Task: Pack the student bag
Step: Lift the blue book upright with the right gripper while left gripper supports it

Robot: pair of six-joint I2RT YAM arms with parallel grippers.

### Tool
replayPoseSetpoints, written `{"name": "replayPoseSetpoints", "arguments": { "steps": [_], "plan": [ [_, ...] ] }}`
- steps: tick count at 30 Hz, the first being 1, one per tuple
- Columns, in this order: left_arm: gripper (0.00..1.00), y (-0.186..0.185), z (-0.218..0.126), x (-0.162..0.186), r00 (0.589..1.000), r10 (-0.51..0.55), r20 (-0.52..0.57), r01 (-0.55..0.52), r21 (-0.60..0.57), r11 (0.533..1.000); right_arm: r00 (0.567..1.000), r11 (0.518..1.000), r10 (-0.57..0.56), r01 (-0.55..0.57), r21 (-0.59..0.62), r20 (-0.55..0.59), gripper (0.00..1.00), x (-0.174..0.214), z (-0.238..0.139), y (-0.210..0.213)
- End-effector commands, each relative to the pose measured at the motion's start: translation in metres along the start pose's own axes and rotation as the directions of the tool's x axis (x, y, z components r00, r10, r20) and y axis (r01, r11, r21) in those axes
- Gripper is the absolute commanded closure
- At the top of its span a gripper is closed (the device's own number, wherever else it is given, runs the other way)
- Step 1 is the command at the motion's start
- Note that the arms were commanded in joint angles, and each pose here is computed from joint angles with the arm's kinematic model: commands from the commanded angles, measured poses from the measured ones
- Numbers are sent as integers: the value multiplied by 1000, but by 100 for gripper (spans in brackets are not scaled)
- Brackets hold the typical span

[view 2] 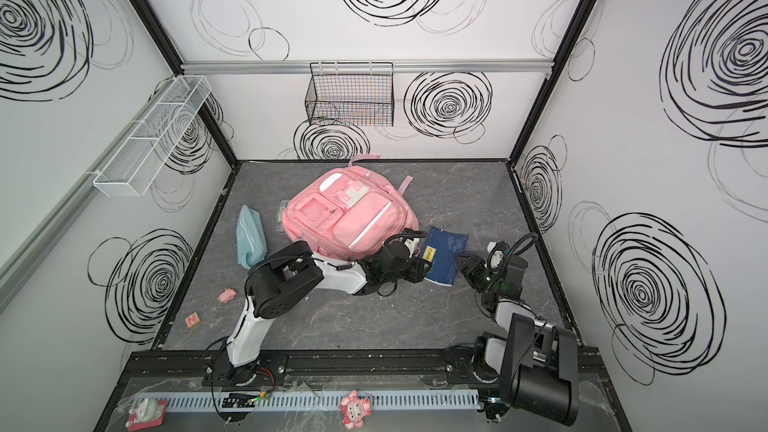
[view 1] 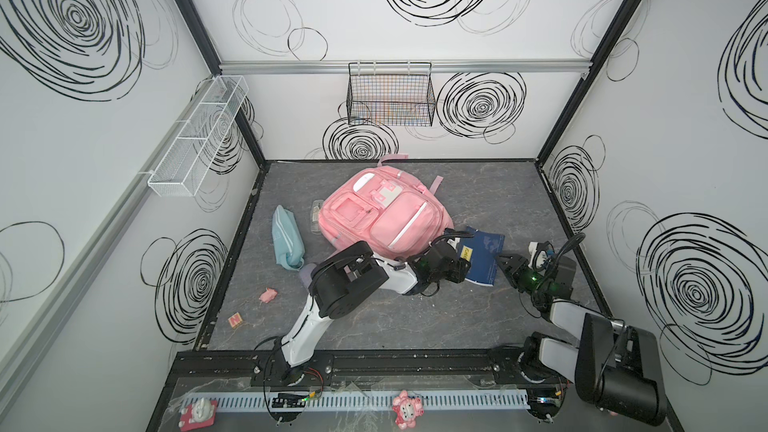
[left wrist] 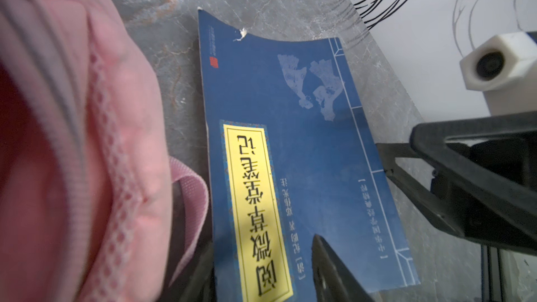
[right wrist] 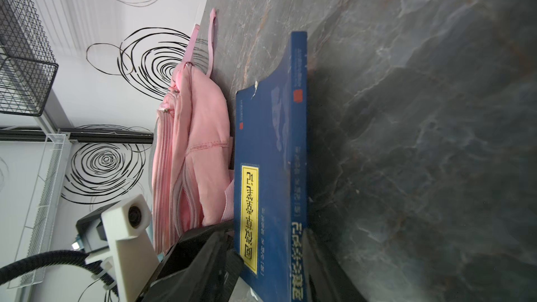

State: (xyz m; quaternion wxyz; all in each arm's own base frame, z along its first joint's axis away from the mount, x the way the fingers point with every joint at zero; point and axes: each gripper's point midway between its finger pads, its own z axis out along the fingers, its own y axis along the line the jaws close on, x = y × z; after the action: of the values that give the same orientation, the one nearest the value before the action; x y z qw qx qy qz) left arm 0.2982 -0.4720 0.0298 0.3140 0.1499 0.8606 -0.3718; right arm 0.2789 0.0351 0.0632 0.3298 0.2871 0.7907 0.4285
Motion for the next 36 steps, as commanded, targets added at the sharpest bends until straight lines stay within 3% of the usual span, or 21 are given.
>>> {"name": "replayPoseSetpoints", "arguments": {
  "steps": [1, 12, 20, 28, 36],
  "plan": [
    [45, 10, 10, 69, 980, -35, -194, 38, 14, 999, 968, 985, 42, -81, -152, -246, 55, 52, -1, 27],
    [46, 10, 13, 72, 978, -56, -199, 62, 27, 998, 969, 987, 13, -52, -150, -245, 59, 56, 0, 27],
    [46, 13, 13, 73, 977, -68, -200, 75, 27, 997, 933, 991, 63, -101, -89, -355, 59, 75, 13, 8],
    [46, 13, 10, 69, 979, -78, -190, 85, 34, 996, 929, 998, 65, -59, 28, -363, 68, 72, 19, -13],
    [46, -15, -8, 27, 993, -51, -108, 61, 97, 993, 953, 995, -26, 54, 84, -303, 92, 52, 15, -8]
  ]
}}
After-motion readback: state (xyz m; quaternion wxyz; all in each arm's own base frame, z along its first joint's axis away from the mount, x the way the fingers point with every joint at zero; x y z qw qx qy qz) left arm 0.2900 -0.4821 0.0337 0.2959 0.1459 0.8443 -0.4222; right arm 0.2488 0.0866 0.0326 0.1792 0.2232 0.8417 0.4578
